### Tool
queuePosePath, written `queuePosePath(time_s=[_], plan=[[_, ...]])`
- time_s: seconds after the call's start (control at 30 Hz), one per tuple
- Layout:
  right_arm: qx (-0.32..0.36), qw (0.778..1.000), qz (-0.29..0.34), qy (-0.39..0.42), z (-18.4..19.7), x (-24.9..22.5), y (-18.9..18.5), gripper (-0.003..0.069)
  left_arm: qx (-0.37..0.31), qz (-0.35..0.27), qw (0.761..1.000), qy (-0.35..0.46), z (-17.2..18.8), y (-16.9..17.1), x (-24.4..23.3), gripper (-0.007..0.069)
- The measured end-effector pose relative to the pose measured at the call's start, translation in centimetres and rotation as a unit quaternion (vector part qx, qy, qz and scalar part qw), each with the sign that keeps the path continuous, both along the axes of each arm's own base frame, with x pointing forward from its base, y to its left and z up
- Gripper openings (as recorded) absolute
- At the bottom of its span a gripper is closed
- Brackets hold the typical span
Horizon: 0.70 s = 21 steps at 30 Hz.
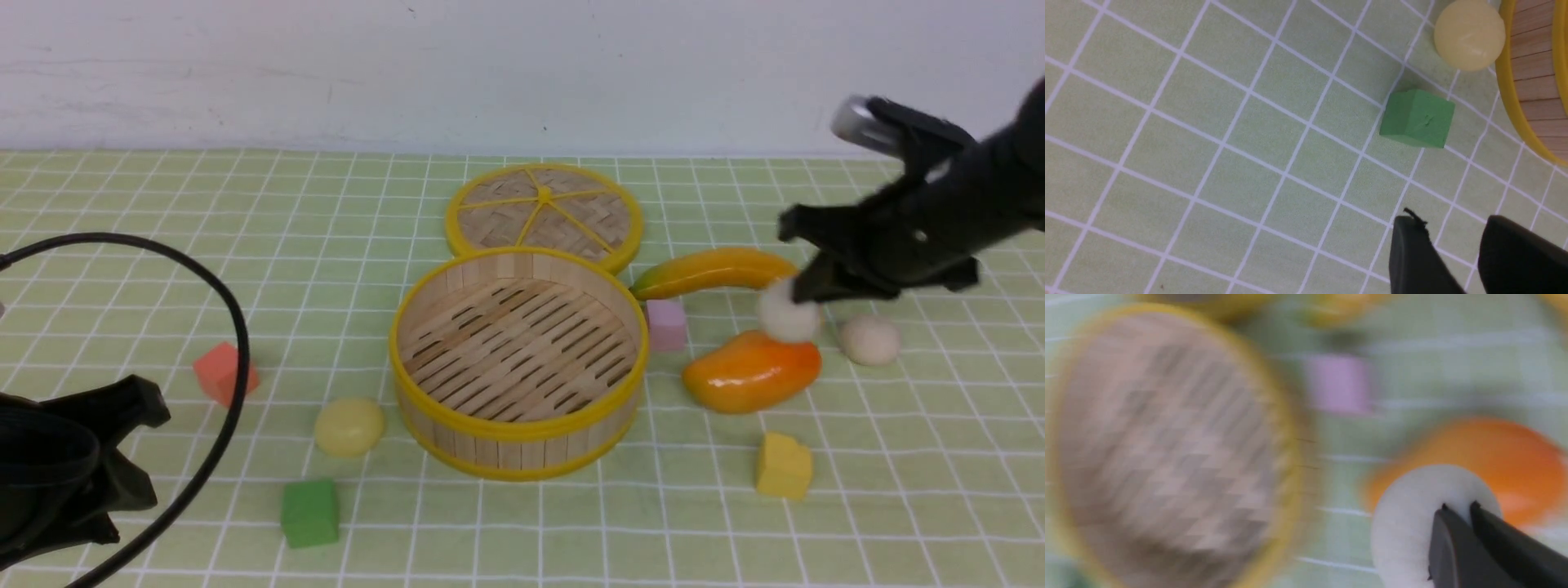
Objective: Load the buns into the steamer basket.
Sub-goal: Use the right arm to put the steamed stuffed bun into the steamer
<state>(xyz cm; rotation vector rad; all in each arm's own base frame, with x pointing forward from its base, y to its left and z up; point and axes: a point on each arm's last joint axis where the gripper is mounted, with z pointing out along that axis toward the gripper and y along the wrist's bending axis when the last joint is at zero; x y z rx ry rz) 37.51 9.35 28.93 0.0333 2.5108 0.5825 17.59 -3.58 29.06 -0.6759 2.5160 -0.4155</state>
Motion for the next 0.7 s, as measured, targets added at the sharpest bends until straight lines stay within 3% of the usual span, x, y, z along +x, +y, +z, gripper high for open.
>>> queuePosePath(time_s=[0.17,0.3,0.57,0.7], plan=[[0.027,0.994,0.090,-0.047,1.3,2.4,7.3,0.0005,-0.001,0.000,1.000,-0.004,0.0,0.0,0.1,0.0238],[0.027,0.990,0.124,-0.055,-0.8,5.4,11.5,0.0006,-0.001,0.000,1.000,-0.005,0.1,0.0,0.1,0.0238],[0.012,0.991,0.131,-0.015,-7.9,9.0,13.6,0.0015,-0.001,0.001,1.000,-0.007,0.1,0.0,0.1,0.0238],[0.010,0.991,0.131,-0.008,-8.8,9.2,13.7,0.0052,-0.001,0.001,1.000,-0.007,0.1,0.0,0.1,0.0238]])
